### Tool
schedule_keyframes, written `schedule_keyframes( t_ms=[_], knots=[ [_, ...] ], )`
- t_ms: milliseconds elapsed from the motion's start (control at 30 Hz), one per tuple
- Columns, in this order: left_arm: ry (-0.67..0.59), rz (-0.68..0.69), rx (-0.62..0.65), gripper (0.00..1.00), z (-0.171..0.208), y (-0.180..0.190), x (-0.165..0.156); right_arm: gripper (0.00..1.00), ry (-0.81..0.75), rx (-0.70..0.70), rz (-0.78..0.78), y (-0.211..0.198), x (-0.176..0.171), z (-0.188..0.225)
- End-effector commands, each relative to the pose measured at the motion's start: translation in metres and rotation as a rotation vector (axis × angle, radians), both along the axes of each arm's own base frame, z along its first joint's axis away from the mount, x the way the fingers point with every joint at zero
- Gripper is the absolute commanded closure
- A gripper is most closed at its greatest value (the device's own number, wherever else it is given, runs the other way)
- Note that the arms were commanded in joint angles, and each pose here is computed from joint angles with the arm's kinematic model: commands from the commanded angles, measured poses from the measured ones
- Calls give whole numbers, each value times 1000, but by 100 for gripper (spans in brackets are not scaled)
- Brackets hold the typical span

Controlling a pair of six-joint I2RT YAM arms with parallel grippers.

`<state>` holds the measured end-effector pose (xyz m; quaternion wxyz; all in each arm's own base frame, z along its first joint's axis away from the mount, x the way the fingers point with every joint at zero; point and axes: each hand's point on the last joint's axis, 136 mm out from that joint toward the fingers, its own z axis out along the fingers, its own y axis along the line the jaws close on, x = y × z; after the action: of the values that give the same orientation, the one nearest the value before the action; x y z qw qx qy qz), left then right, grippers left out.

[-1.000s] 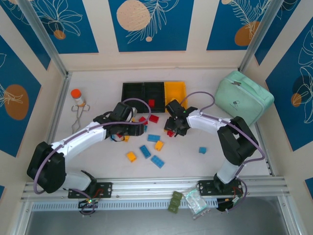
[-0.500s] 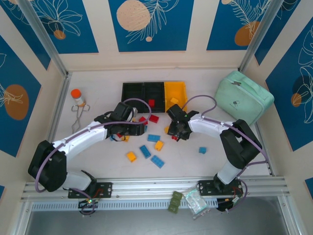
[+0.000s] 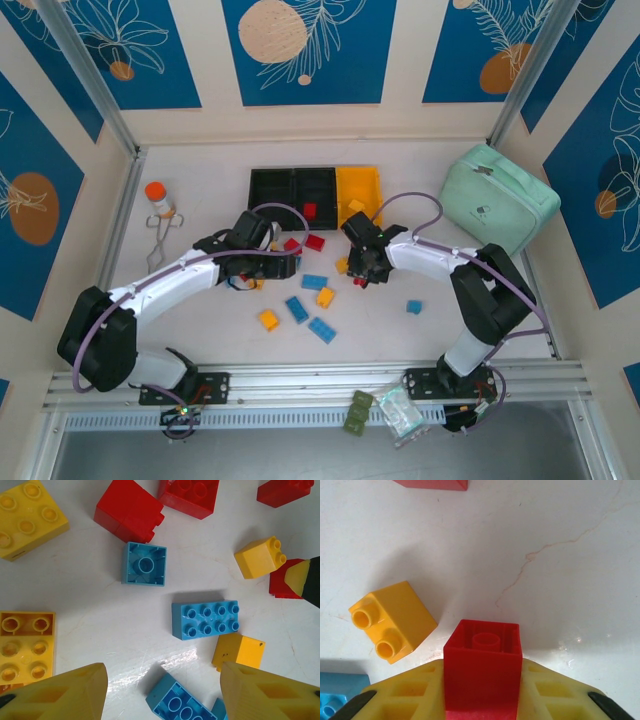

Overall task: Sort the legos into containers by color
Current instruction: Pick up the lego from the center of the table.

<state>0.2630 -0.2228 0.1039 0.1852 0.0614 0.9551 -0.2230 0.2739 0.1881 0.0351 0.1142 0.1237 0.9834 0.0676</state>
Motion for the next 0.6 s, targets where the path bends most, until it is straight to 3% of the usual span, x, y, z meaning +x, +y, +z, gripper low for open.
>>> schedule_keyframes(
  t_ms=[0, 333, 567],
  knots=[
    [2, -3, -22, 39, 1, -2, -4, 70, 37, -36, 30, -1, -3, -4],
    [-14, 8, -29, 39, 6, 1, -6, 71, -85, -41, 123, 19, 10, 50],
    [-48, 56, -71, 38, 15, 9, -9, 71, -171, -2, 198, 48, 43, 88]
  ],
)
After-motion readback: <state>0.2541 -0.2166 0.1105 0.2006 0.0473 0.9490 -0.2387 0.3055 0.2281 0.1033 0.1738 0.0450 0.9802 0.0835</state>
